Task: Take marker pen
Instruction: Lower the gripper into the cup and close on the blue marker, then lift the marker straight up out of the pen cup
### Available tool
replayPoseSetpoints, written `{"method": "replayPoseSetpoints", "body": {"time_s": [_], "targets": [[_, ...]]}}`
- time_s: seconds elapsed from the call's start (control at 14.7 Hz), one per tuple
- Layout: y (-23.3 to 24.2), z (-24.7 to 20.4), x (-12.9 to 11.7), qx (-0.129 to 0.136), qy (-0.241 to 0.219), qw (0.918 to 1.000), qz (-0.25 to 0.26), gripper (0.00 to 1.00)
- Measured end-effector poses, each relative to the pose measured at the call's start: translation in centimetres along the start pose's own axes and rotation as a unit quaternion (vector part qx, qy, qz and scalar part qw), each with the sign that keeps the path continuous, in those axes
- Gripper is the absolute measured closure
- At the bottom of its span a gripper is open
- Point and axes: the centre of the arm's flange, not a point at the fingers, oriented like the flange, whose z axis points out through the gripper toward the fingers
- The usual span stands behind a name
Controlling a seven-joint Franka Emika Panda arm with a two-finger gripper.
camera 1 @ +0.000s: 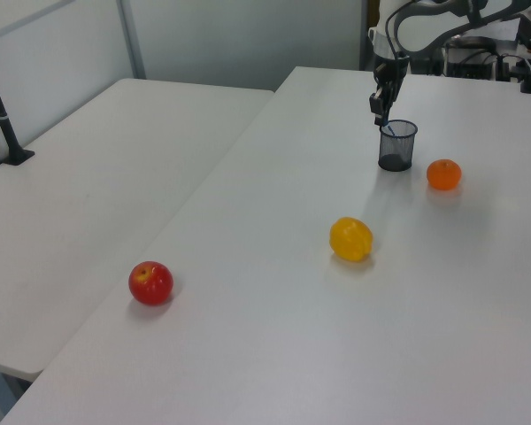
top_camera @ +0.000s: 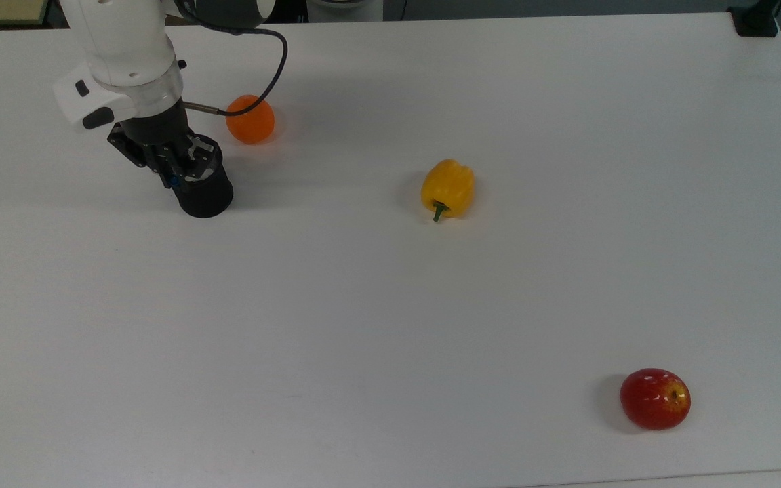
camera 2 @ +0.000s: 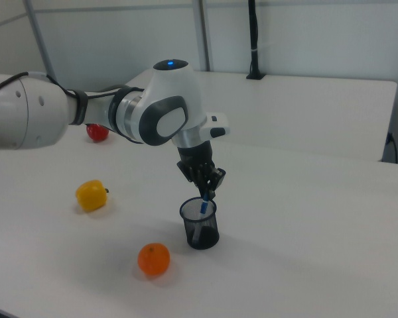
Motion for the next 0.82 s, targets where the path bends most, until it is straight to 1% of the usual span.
{"method": "replayPoseSetpoints", "body": {"time_s": [0.2, 0.34, 0.61, 0.82], "targets": [[-0.1, 0.0, 0.0, 0.003, 0.001, 1.0000, 0.006, 0.79], [-0.2, -0.3, 0.2, 0.016, 0.004, 0.9998, 0.015, 0.82], [-0.2, -1.6, 0.4, 0.018, 0.016, 0.9996, 0.017, 0.82], [0.0, -4.0, 0.6, 0.017, 0.035, 0.9991, 0.018, 0.82]]}}
